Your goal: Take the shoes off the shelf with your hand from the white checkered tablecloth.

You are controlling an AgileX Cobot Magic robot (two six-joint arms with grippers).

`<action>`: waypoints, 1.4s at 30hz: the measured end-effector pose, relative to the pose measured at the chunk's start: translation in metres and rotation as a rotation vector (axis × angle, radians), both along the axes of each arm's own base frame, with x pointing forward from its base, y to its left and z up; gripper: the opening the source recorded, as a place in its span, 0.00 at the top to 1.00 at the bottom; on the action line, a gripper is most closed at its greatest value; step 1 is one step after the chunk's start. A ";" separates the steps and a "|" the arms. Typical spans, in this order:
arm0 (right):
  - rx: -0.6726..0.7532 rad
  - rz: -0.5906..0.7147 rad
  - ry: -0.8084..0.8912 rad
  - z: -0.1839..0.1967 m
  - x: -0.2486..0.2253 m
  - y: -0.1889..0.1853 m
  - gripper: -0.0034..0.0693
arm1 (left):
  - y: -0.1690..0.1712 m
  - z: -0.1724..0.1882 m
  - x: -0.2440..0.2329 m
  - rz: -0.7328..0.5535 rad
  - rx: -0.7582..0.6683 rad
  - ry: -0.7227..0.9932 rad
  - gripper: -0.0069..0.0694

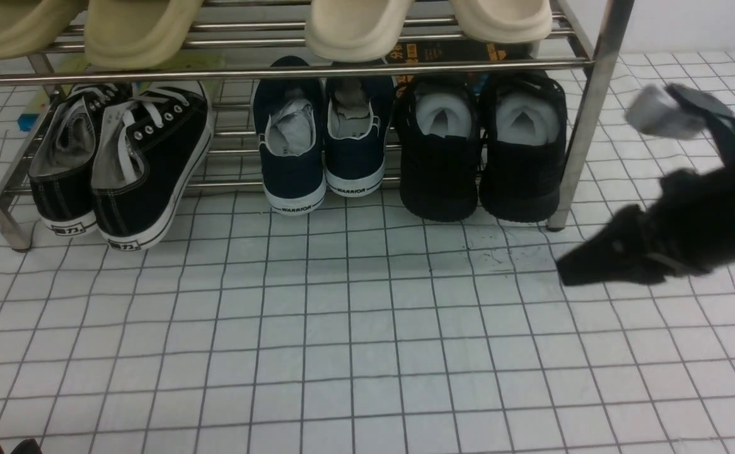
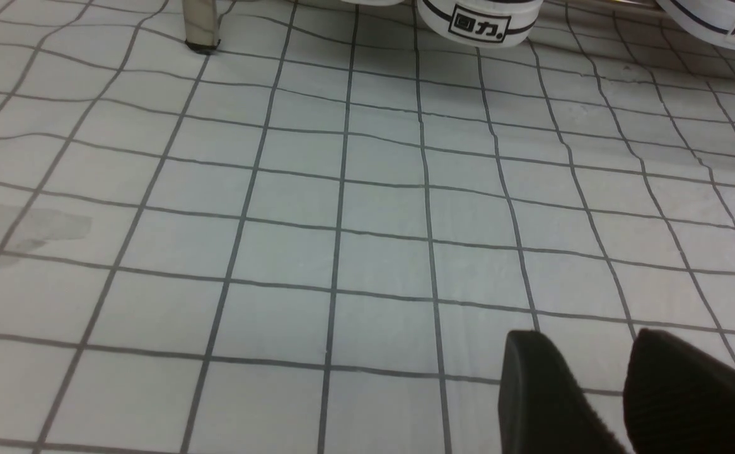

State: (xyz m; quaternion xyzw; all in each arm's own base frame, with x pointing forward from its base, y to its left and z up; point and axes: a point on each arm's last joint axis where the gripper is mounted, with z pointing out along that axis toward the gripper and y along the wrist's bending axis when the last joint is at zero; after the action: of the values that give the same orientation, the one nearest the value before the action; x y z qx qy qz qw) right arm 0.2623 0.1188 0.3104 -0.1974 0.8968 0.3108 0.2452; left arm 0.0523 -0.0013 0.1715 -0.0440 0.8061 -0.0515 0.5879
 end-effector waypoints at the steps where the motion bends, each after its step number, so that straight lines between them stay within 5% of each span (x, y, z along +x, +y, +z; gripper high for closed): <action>1: -0.009 0.022 -0.010 0.001 0.006 0.008 0.58 | 0.000 0.000 0.000 0.000 0.000 0.000 0.60; 9: -0.111 0.129 -0.193 0.037 0.056 0.075 0.42 | 0.000 0.000 0.000 0.000 0.000 0.000 0.60; 22: -0.388 0.100 -0.413 0.011 0.099 0.112 0.11 | 0.000 0.000 0.000 0.000 0.000 0.000 0.60; 38: -0.518 0.132 -0.475 -0.045 0.132 0.122 0.16 | 0.000 0.000 0.000 0.000 0.000 0.000 0.60; 42: -0.536 0.139 -0.478 -0.049 0.133 0.121 0.27 | 0.000 0.000 0.000 0.000 0.000 0.000 0.60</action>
State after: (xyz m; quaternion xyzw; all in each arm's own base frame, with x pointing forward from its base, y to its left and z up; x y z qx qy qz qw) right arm 0.3957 0.2402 0.2619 -0.3820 0.8483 0.0260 0.3658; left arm 0.0523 -0.0013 0.1715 -0.0440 0.8061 -0.0515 0.5879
